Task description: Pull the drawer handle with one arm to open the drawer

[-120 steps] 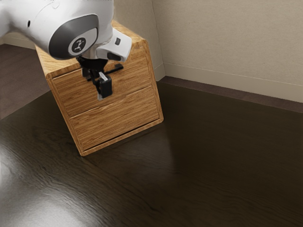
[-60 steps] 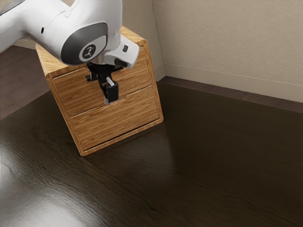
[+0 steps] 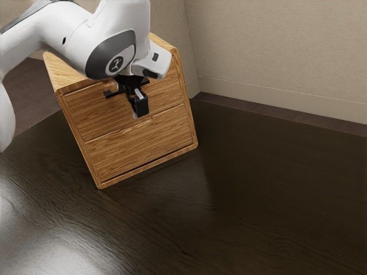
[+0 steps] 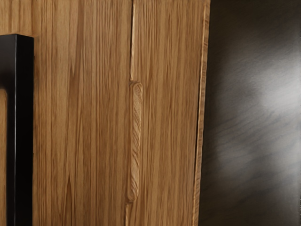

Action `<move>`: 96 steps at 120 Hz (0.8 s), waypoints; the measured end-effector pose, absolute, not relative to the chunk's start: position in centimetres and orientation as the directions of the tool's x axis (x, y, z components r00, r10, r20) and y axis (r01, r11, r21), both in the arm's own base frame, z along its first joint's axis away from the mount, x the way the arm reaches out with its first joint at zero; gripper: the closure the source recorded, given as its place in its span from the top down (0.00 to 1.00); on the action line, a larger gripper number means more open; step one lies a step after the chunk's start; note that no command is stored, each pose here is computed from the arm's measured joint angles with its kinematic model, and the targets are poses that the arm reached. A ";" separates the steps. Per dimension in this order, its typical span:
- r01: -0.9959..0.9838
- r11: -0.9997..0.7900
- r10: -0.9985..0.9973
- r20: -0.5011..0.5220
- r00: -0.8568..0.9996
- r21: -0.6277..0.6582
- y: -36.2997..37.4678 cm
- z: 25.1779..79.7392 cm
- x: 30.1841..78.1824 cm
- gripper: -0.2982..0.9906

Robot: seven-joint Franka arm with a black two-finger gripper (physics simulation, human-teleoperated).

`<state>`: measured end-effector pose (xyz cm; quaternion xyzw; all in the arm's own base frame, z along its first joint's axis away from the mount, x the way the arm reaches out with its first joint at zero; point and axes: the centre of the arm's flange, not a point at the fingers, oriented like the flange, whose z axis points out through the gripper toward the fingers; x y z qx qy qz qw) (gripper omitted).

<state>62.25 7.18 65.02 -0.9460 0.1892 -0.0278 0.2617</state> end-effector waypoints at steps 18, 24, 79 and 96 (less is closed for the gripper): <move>-0.357 -0.790 -0.390 -0.042 0.920 -0.499 7.0 64.4 62.8 0.77; -0.356 -0.785 -0.399 -0.027 0.917 -0.507 6.9 64.9 62.8 0.77; -0.355 -0.782 -0.433 0.035 0.901 -0.512 9.4 62.7 64.6 0.77; -0.360 -0.780 -0.442 0.043 0.896 -0.512 9.2 62.7 64.7 0.76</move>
